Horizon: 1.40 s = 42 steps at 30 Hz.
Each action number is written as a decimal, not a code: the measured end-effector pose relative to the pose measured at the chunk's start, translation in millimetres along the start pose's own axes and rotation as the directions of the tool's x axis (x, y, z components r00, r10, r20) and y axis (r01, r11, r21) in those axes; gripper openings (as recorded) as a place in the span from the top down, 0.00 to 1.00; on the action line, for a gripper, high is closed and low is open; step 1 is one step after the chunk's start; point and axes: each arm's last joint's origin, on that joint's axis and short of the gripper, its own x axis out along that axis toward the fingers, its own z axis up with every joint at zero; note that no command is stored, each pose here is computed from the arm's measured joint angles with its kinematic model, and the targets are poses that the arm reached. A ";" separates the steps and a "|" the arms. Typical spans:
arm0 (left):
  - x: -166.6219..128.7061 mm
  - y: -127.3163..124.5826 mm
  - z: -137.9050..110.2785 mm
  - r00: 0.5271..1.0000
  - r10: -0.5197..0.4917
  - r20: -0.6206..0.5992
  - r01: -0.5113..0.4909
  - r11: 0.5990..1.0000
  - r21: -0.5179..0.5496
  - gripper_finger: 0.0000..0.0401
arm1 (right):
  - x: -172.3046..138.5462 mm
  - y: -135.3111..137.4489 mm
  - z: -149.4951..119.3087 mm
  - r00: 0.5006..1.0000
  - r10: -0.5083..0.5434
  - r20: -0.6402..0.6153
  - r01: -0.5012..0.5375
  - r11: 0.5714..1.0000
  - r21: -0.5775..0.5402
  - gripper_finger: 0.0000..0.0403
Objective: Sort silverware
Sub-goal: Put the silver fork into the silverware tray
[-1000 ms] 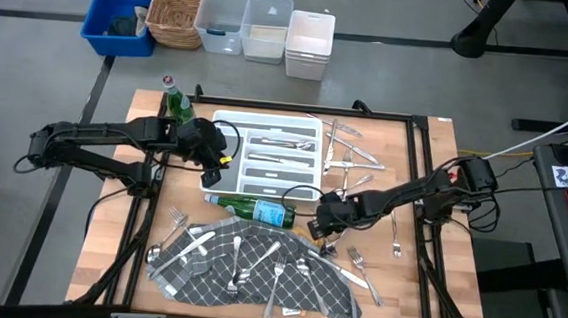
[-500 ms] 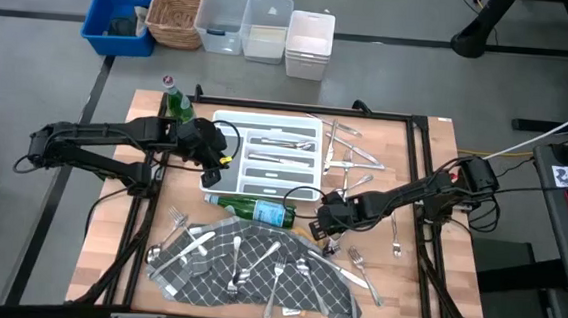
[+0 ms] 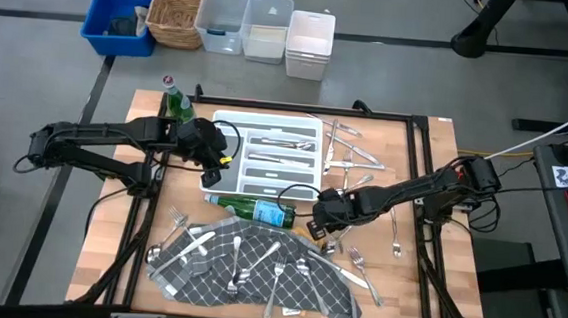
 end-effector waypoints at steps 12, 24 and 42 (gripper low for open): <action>0.0 0.0 0.0 1.000 0.000 0.000 0.000 1.000 0.000 0.69 | -70.4 30.5 53.8 0.959 -0.040 0.281 0.146 0.919 -0.367 0.99; 0.0 -0.1 0.0 1.000 0.000 -0.001 0.000 1.000 -0.004 0.69 | -67.8 -0.8 146.8 0.902 0.047 0.429 0.237 0.777 -0.583 0.98; -0.3 2.6 0.9 0.996 0.082 0.018 -0.076 0.975 -0.207 0.69 | -23.0 -27.5 203.2 0.913 0.353 0.203 -0.016 0.531 -0.847 0.98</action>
